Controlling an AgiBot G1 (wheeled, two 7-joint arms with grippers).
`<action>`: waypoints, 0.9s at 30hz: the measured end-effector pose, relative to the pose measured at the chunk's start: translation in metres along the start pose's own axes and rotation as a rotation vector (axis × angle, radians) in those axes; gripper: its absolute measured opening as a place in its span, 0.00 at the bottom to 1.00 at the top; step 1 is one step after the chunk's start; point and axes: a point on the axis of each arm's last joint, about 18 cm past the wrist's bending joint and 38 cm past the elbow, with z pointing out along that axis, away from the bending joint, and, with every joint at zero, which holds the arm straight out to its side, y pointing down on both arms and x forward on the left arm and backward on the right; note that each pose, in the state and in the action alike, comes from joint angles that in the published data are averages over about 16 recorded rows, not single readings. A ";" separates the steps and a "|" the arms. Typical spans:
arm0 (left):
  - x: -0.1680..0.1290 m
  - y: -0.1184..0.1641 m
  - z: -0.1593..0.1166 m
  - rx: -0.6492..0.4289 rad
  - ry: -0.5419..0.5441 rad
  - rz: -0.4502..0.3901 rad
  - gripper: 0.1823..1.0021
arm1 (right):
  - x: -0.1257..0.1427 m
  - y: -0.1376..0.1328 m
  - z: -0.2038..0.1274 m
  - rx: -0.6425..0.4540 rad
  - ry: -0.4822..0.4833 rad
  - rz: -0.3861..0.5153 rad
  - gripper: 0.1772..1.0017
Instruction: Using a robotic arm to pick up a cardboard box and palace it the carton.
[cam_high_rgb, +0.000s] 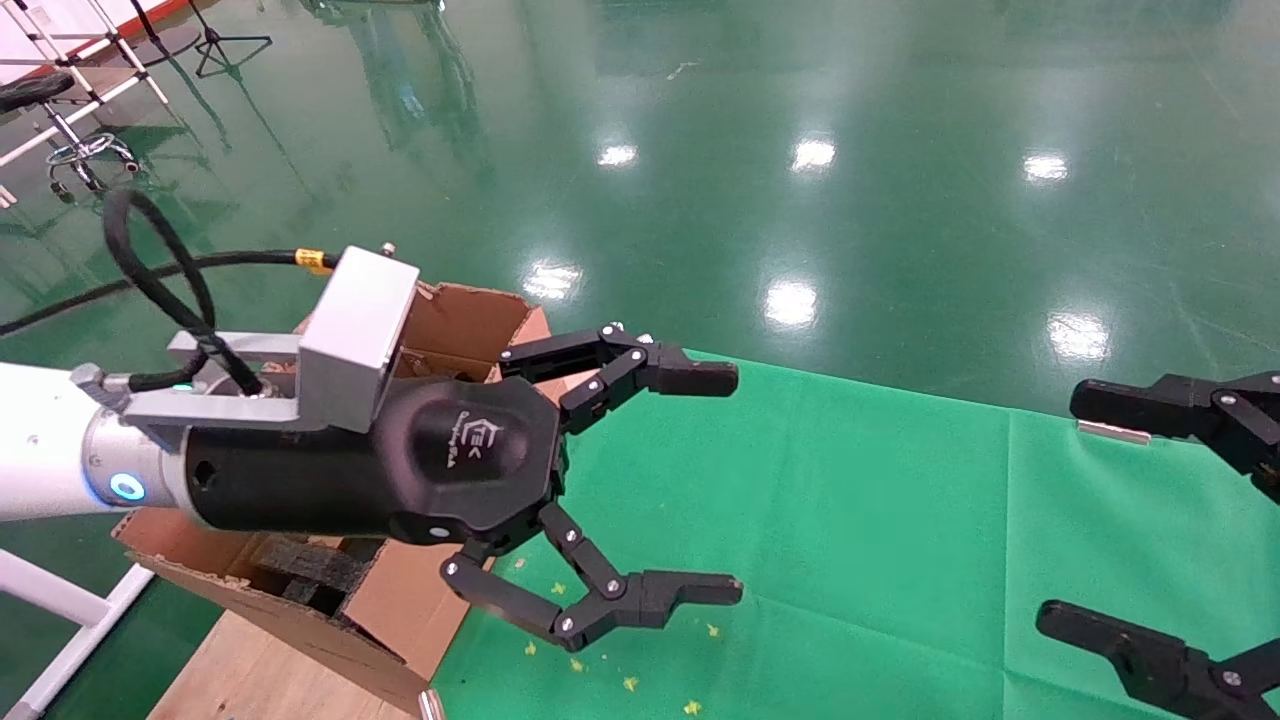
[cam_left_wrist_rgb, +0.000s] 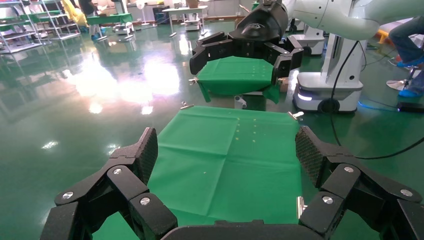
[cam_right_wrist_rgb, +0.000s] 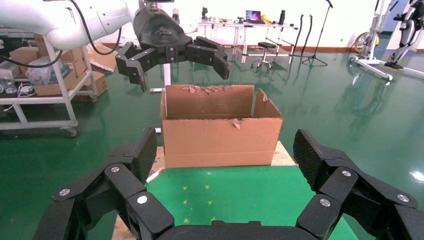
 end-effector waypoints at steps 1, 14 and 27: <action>0.000 0.000 0.000 0.000 0.000 0.000 1.00 | 0.000 0.000 0.000 0.000 0.000 0.000 1.00; 0.000 0.000 0.000 -0.001 0.000 -0.001 1.00 | 0.000 0.000 0.000 0.000 0.000 0.000 1.00; 0.000 0.000 0.000 -0.002 -0.001 -0.001 1.00 | 0.000 0.000 0.000 0.000 0.000 0.000 1.00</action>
